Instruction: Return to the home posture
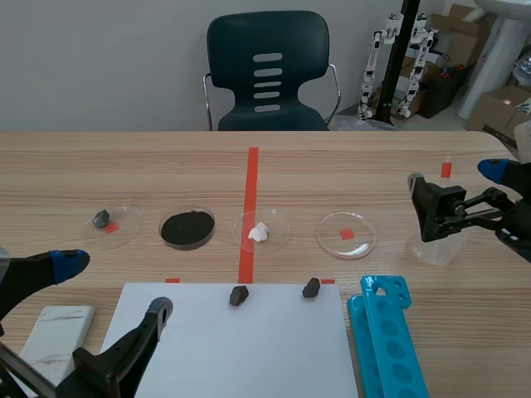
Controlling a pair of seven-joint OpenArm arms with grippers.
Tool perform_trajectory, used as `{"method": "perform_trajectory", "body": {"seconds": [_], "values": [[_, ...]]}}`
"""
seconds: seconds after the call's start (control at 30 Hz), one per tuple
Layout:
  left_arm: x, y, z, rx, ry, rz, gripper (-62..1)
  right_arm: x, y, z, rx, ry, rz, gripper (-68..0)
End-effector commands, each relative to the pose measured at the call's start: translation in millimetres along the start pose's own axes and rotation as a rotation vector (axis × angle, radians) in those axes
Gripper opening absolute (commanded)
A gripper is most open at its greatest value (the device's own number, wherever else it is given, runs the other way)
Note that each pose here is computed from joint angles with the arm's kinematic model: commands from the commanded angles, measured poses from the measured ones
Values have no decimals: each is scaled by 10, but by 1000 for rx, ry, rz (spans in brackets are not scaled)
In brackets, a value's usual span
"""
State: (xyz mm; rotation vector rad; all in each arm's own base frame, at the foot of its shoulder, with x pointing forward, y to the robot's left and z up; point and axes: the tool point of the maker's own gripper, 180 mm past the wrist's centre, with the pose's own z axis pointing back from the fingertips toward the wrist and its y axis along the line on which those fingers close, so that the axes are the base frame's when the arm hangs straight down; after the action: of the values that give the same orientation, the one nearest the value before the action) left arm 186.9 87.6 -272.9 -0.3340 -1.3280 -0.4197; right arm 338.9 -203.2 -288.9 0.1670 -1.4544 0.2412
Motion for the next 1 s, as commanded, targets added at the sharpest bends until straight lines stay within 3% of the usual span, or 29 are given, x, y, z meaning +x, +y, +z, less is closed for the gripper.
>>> {"method": "perform_trajectory", "body": {"seconds": [0.0, 0.23, 0.43, 0.63, 0.8, 0.97], "values": [[118, -5, -11, 0, -38, 1, -7, 132, -45, -31, -3, -39, 14, -33], [117, -5, -11, 0, -38, 1, -7, 132, 55, 61, 19, -35, 21, -33], [118, -5, -11, 0, -38, 1, -7, 349, 292, 234, 69, -66, 49, -33], [118, -5, -11, 0, -38, 1, -7, 609, 640, 500, 142, -68, 116, -33], [117, -3, -11, 1, -38, 1, -7, 718, 990, 752, 225, -33, 162, -33], [117, 16, -10, 12, -38, -3, -6, 812, 1309, 1004, 305, -1, 164, -33]]}}
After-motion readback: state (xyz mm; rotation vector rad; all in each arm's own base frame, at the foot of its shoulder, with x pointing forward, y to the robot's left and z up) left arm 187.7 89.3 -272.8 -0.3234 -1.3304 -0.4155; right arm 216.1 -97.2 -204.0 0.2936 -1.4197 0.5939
